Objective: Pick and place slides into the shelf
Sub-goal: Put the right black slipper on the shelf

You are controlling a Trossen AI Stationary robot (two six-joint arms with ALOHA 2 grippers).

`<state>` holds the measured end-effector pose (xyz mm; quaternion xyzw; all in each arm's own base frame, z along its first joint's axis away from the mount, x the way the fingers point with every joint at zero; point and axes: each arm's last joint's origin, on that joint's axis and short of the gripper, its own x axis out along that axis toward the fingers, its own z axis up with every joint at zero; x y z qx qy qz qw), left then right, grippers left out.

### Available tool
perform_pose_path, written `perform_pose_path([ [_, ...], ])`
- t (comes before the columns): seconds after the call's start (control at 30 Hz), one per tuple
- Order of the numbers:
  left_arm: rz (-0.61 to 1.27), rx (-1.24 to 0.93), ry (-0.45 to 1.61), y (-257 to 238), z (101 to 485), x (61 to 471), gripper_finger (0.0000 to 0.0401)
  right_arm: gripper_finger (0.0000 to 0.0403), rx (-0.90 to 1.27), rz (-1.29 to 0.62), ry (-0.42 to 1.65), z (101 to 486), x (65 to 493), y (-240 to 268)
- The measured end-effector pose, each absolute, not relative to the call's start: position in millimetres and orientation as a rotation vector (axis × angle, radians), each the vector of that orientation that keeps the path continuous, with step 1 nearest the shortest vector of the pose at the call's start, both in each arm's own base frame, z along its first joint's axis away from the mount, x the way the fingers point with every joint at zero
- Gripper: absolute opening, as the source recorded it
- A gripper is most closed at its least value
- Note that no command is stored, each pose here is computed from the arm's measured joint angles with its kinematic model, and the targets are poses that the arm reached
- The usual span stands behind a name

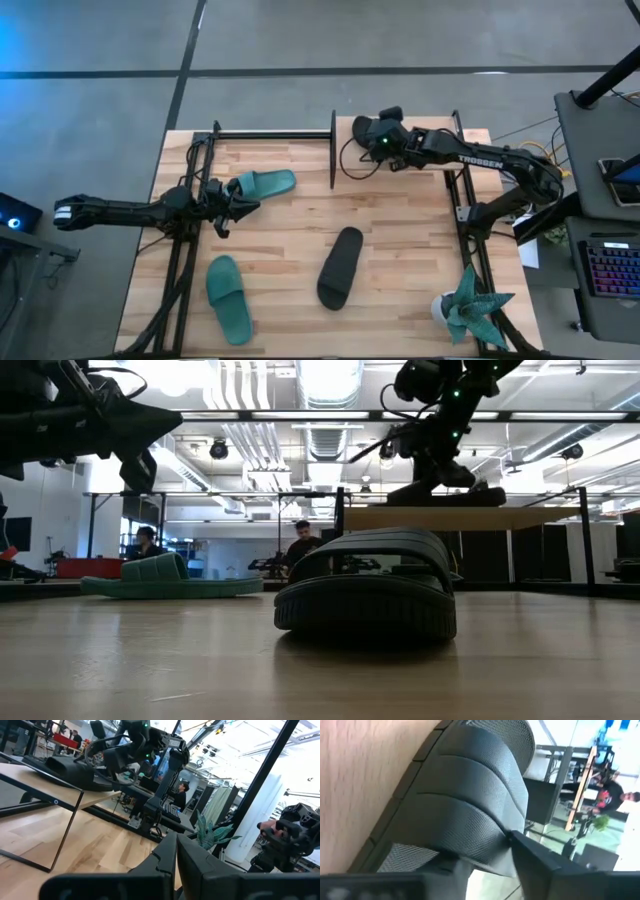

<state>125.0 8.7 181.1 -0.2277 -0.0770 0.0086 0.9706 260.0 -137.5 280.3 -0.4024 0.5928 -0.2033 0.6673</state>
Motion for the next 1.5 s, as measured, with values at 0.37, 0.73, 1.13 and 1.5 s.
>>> perform_pose_path([
  [0.37, 0.018, -0.460, -0.153, 8.7, 180.8, 125.0, 0.0000, 0.0015, -0.472, -0.927, 1.193, 301.6, 250.0, -136.2],
  [0.73, 0.019, -0.459, -0.152, 8.7, 180.7, 125.0, 0.0000, 0.0014, -0.161, -1.122, 1.180, 307.7, 268.0, -144.4],
  [1.13, 0.018, -0.459, -0.153, 8.7, 180.7, 125.0, 0.0000, 0.0045, -0.043, -1.118, 1.212, 295.8, 297.9, -157.0],
  [1.5, 0.018, -0.459, -0.153, 8.7, 180.8, 125.0, 0.0000, 0.0157, 0.024, -1.016, 1.270, 310.7, 284.6, -145.2],
])
